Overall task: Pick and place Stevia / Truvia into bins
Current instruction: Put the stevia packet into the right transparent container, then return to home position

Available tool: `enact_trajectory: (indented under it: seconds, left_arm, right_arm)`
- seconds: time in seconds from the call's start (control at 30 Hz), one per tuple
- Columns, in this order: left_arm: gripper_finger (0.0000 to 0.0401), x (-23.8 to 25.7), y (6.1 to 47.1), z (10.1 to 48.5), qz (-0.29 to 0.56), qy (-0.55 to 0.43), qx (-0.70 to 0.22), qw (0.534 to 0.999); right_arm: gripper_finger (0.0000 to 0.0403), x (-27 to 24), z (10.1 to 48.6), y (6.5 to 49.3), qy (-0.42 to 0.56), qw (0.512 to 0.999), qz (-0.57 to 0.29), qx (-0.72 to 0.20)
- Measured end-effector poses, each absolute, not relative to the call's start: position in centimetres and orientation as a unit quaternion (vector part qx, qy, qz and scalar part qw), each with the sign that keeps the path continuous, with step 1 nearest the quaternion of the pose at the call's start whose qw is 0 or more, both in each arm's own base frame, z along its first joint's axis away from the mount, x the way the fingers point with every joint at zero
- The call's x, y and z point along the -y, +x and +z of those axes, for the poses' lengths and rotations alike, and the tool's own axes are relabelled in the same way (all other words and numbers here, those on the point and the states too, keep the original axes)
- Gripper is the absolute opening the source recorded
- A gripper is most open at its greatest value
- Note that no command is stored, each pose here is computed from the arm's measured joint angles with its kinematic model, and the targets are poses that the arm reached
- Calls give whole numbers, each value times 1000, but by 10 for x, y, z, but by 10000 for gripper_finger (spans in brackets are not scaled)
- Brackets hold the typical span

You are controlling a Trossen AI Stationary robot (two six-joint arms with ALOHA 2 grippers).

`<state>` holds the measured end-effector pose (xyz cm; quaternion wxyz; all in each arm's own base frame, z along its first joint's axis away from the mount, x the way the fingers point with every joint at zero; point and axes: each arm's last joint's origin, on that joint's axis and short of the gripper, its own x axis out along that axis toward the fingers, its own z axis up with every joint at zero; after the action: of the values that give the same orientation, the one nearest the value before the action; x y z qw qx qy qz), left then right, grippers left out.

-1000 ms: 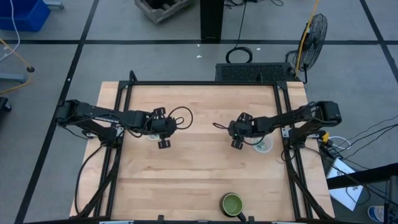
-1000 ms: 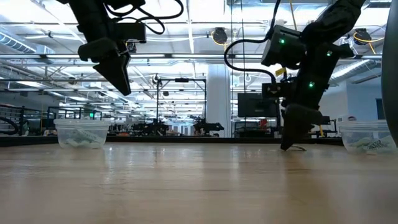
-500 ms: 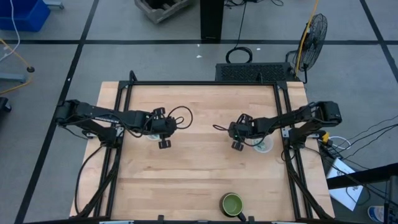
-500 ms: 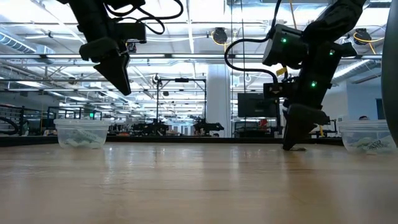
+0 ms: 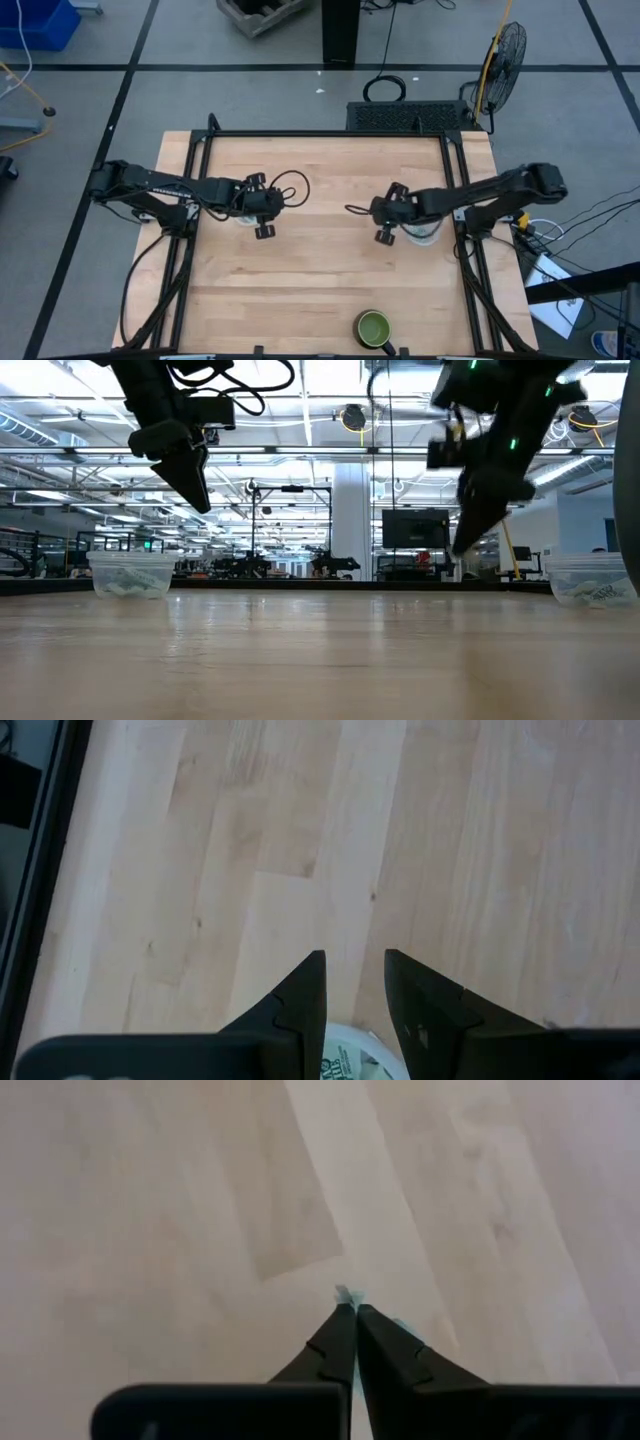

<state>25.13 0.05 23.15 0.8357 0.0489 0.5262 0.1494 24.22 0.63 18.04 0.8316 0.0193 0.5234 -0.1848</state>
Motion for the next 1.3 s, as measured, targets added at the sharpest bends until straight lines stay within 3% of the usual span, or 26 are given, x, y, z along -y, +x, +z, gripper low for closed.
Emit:
enact_trajectory:
  seconds: [0.17,0.43,0.63,1.03,1.3]
  left_arm:
    - [111,0,251,231,148,46,-527,836]
    - [111,0,252,232,149,44,-523,838]
    - [111,0,252,232,150,43,-523,838]
    - [111,0,256,234,159,25,-502,850]
    - [111,0,261,236,142,51,-481,864]
  right_arm:
    - [2,-21,213,218,67,827,-227,-510]
    - [3,-31,217,164,136,709,-330,-608]
    - [16,-38,207,162,157,708,-301,-619]
    - [101,-37,183,155,139,705,-288,-634]
    - [116,-38,183,155,150,698,-267,-647]
